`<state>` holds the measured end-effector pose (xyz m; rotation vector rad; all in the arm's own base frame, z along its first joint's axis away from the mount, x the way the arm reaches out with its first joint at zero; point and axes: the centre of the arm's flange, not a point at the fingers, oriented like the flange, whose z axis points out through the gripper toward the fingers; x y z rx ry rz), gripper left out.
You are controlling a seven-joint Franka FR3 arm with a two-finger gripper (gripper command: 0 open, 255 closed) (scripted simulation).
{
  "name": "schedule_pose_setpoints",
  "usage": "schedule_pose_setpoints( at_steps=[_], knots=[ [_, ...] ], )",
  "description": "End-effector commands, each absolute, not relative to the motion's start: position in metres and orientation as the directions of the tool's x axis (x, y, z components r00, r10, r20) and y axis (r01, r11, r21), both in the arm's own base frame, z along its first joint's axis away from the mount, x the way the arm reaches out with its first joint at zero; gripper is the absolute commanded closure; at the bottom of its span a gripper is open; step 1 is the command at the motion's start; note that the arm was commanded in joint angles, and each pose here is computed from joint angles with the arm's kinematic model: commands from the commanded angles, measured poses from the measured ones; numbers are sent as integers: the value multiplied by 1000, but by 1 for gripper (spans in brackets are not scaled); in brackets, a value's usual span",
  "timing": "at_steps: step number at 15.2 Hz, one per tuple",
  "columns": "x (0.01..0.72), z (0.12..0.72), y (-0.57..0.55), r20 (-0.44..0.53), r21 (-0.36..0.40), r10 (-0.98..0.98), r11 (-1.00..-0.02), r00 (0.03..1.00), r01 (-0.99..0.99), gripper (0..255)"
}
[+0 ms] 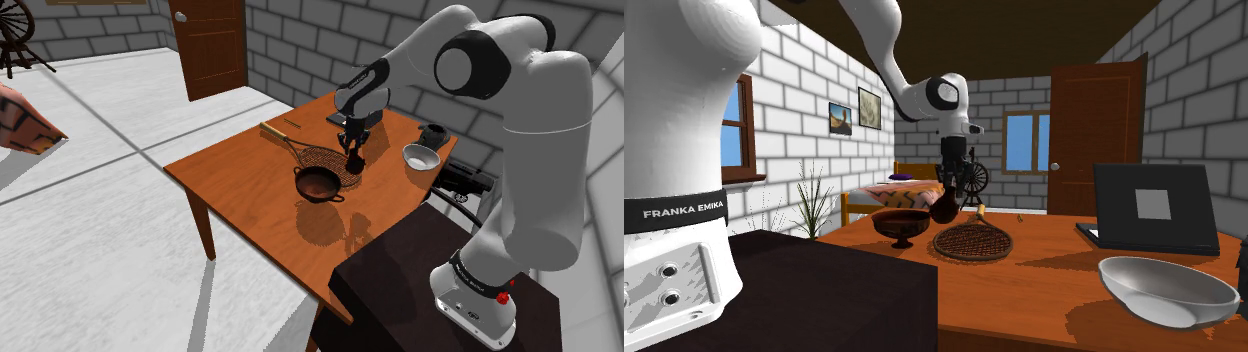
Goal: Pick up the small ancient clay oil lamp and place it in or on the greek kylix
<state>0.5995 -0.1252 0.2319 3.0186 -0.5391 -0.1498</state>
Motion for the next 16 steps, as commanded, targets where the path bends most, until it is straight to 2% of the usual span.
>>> schedule_pose_setpoints(
  at_steps=[1, 9, 10, 11, 12, 13, 14, 16],
  knots=[
    [605, 232, -95, -83, 88, -349, -935, 933, -342, 255],
    [630, 230, 8, -83, 88, -349, -935, 933, -342, 255],
    [625, 231, -5, -83, 87, -348, -936, 934, -341, 255],
    [625, 231, -5, -83, 87, -348, -936, 934, -341, 0],
    [581, 240, -4, 122, 15, -134, -991, 984, -137, 0],
    [600, 228, -2, -84, 55, -303, -953, 949, -299, 0],
    [600, 228, -2, -84, 55, -303, -953, 949, -299, 0],
    [653, 196, -67, -463, -163, -132, -959, 876, -231, 0]
  ],
)
